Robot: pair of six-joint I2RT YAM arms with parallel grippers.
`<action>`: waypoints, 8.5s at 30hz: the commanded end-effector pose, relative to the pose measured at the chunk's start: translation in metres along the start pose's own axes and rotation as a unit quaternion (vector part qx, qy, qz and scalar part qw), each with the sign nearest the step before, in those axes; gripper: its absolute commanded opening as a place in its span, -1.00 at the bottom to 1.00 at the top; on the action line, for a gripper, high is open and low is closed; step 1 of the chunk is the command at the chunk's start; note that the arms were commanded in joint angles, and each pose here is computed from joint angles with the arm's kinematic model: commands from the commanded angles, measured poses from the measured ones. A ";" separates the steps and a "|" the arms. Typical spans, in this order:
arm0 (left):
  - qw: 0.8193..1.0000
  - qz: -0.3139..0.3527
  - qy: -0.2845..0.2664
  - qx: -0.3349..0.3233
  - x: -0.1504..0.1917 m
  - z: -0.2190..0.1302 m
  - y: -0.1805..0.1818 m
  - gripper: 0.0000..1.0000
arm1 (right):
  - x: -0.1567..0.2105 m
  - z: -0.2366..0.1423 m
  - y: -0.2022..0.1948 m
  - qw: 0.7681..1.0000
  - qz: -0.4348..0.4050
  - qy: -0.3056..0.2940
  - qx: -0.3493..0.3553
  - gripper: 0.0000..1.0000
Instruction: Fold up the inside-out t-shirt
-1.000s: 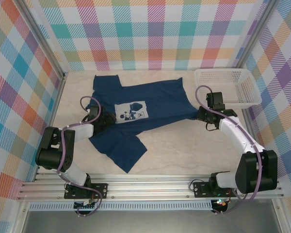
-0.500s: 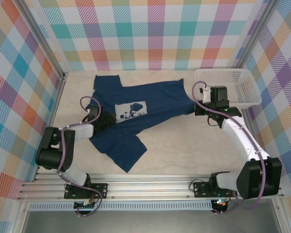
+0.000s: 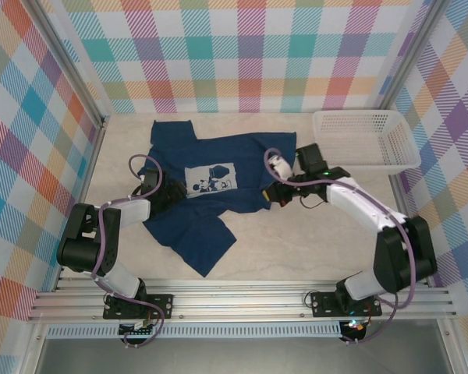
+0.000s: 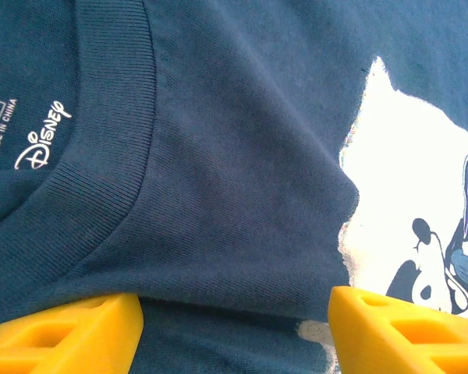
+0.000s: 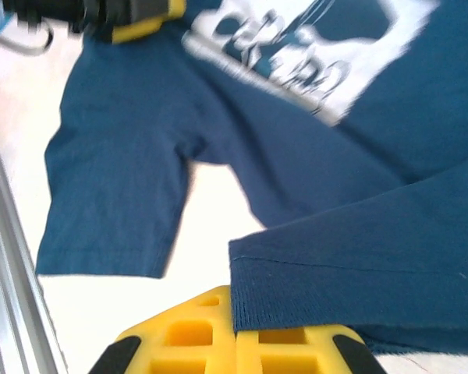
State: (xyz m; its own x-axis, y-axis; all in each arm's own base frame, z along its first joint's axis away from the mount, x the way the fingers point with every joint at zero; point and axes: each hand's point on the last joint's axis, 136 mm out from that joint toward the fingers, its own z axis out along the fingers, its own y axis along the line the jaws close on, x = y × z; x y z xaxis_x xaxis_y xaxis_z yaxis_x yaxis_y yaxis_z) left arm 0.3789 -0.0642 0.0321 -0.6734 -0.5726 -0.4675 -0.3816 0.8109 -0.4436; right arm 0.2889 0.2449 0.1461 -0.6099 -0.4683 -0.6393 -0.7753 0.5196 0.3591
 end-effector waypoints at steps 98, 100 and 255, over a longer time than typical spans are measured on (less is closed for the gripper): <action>0.999 0.003 0.033 0.023 0.008 -0.015 -0.012 0.40 | -0.021 -0.080 -0.128 0.944 0.097 0.027 0.314 -1.00; 0.999 0.021 0.016 0.038 0.002 -0.033 -0.027 0.43 | -0.022 -0.075 -0.128 0.946 0.104 0.024 0.307 -1.00; 0.963 0.200 -0.181 -0.003 -0.328 -0.016 -0.174 0.26 | -0.208 -0.042 -0.264 0.933 0.140 -0.109 0.312 -0.22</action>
State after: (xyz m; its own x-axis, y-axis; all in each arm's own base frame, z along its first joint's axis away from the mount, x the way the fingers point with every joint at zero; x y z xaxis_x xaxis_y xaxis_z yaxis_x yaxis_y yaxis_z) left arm 0.6715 -0.0132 0.1424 -0.6795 -0.1444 -0.7193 -0.1556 0.9865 -0.0511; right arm 0.6441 0.1520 0.1062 -0.7496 -0.0844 -0.6565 -0.2194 0.9674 0.1262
